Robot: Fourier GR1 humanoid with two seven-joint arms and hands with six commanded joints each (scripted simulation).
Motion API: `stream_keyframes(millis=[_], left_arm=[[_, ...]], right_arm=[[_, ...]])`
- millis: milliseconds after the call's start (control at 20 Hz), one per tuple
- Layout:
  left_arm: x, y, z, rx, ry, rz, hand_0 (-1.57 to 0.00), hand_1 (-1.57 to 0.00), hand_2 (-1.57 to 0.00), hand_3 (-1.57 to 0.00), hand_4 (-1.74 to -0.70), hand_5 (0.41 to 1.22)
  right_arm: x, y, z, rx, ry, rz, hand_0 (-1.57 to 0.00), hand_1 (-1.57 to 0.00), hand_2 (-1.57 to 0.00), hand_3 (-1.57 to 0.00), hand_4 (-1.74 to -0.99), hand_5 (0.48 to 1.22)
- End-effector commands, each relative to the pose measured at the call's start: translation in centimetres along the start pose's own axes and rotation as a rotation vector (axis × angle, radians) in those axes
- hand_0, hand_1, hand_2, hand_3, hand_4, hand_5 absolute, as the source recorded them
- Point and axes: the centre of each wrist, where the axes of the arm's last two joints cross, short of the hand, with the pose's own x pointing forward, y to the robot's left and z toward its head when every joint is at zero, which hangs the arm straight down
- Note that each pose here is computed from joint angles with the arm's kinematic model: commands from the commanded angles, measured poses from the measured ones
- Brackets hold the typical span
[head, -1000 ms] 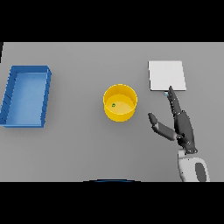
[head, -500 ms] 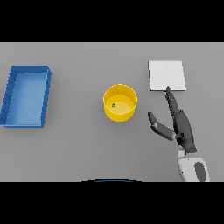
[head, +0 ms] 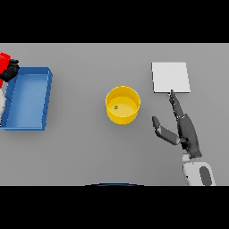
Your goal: Pick up the red beaker and tilt it to pour out 1 green nut into yellow bowl. Pick up the yellow bowl and place it on the metallic measuring scale.
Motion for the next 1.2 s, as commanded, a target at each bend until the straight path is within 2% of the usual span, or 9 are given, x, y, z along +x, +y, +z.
stream_keyframes(millis=[0, 100, 200, 250, 350, 500, 750, 1000, 1150], left_arm=[[-0.5, 0.1, 0.4, 0.011, 0.019, 0.005, -1.57, -1.57, -1.57, -1.57, -1.74, 1.050], [-1.0, -0.1, 1.0, 0.008, 0.046, 0.027, -1.57, -1.57, -1.57, -1.57, -1.74, 0.925], [-0.5, 0.1, 1.7, -0.014, 0.056, 0.028, -1.57, -1.57, -1.53, -1.53, -1.52, 0.818], [-0.6, 0.5, 2.1, -0.061, 0.011, 0.010, -1.47, -1.34, -1.28, -1.32, -1.37, 0.774], [-0.7, 0.8, 2.6, -0.154, -0.007, 0.027, -0.94, -0.86, -0.82, -0.84, -1.13, 0.705], [-0.9, 1.4, 2.9, -0.226, 0.009, -0.030, -0.48, -0.44, -0.42, -0.43, -0.92, 0.651], [-1.3, 0.5, 2.5, -0.217, 0.040, -0.144, -0.16, -0.14, -0.14, -0.14, -0.80, 0.627], [-0.3, 0.8, 2.6, -0.184, -0.052, -0.087, -0.05, -0.05, -0.04, -0.05, -0.78, 0.635], [-0.6, 0.1, 3.0, -0.196, -0.091, -0.033, -0.03, -0.02, -0.02, -0.02, -0.79, 0.657]], right_arm=[[0.1, -0.2, 0.0, -0.002, 0.003, -0.001, 0.00, 0.00, 0.00, 0.00, -1.167, 0.675], [-0.1, -0.1, 0.1, -0.010, 0.014, -0.006, 0.00, 0.00, 0.00, 0.00, -1.157, 0.671], [0.0, -0.1, 0.0, -0.007, 0.013, -0.017, 0.00, 0.00, 0.00, 0.00, -1.155, 0.670], [0.1, -0.3, -0.2, -0.012, 0.019, -0.013, 0.00, 0.00, 0.00, 0.00, -1.153, 0.670], [0.0, 0.3, 0.0, -0.005, 0.018, -0.010, 0.00, 0.00, 0.00, 0.00, -1.149, 0.670], [0.1, -0.2, 0.2, -0.014, 0.009, -0.009, 0.00, 0.00, 0.00, 0.00, -1.155, 0.670], [0.1, 0.0, 0.0, -0.016, 0.016, 0.026, 0.00, 0.00, 0.00, 0.00, -1.158, 0.665], [0.8, 0.5, -0.9, 0.011, 0.050, 0.112, 0.00, 0.00, 0.00, 0.00, -1.115, 0.638], [1.3, -0.4, -1.8, 0.170, -0.008, 0.227, 0.00, 0.00, 0.00, 0.00, -1.088, 0.665]])
